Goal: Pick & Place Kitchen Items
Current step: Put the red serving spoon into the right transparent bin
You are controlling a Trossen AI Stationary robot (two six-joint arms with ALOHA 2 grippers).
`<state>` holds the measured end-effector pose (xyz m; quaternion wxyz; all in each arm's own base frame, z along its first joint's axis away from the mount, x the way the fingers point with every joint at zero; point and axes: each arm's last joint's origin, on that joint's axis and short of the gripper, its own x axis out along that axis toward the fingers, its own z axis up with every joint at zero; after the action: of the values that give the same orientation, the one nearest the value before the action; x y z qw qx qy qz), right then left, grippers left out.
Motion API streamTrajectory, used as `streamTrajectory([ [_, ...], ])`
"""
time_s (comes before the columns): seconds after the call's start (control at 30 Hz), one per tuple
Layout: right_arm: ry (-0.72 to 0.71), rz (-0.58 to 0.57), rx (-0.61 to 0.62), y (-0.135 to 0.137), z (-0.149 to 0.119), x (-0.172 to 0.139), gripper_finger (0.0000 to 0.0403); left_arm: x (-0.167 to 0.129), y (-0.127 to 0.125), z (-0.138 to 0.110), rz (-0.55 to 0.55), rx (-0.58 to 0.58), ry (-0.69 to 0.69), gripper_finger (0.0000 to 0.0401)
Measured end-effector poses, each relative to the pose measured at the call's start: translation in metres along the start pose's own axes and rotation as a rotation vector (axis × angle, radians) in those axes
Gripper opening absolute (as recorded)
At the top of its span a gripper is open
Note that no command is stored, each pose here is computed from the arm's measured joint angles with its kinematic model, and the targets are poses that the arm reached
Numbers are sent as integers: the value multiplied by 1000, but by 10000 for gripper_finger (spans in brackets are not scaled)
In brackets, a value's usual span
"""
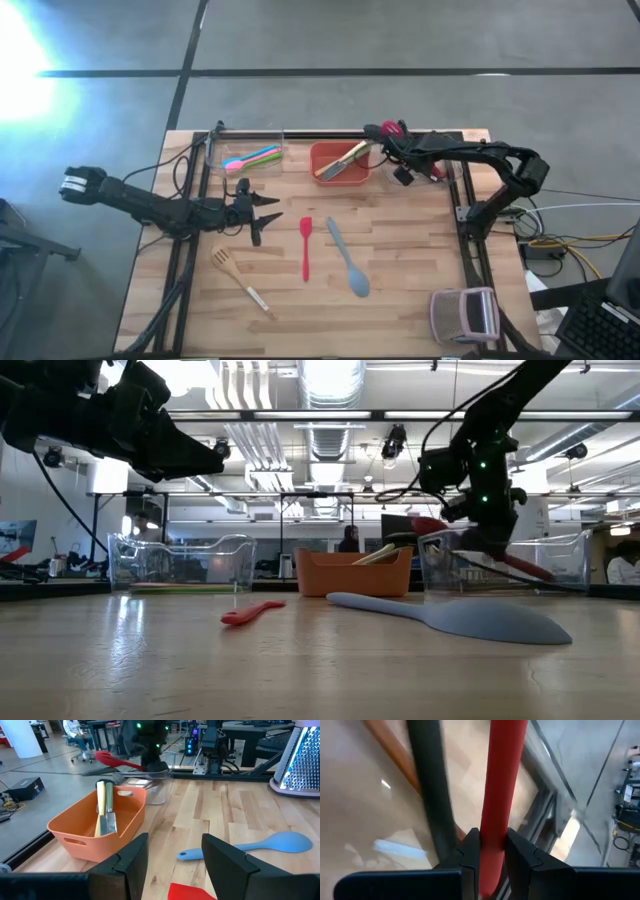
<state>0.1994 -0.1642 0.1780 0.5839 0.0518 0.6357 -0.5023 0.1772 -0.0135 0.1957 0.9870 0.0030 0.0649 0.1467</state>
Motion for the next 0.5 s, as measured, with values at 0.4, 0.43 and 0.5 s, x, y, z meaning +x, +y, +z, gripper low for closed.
streamTrajectory([
  [0.4,50,23,32,-7,-5,16,50,0,0,0,7,0,-1,186],
  [0.43,42,25,41,-8,-3,15,61,0,0,0,6,0,-1,186],
  [0.5,33,27,47,-9,-1,14,91,0,0,0,7,0,-1,186],
])
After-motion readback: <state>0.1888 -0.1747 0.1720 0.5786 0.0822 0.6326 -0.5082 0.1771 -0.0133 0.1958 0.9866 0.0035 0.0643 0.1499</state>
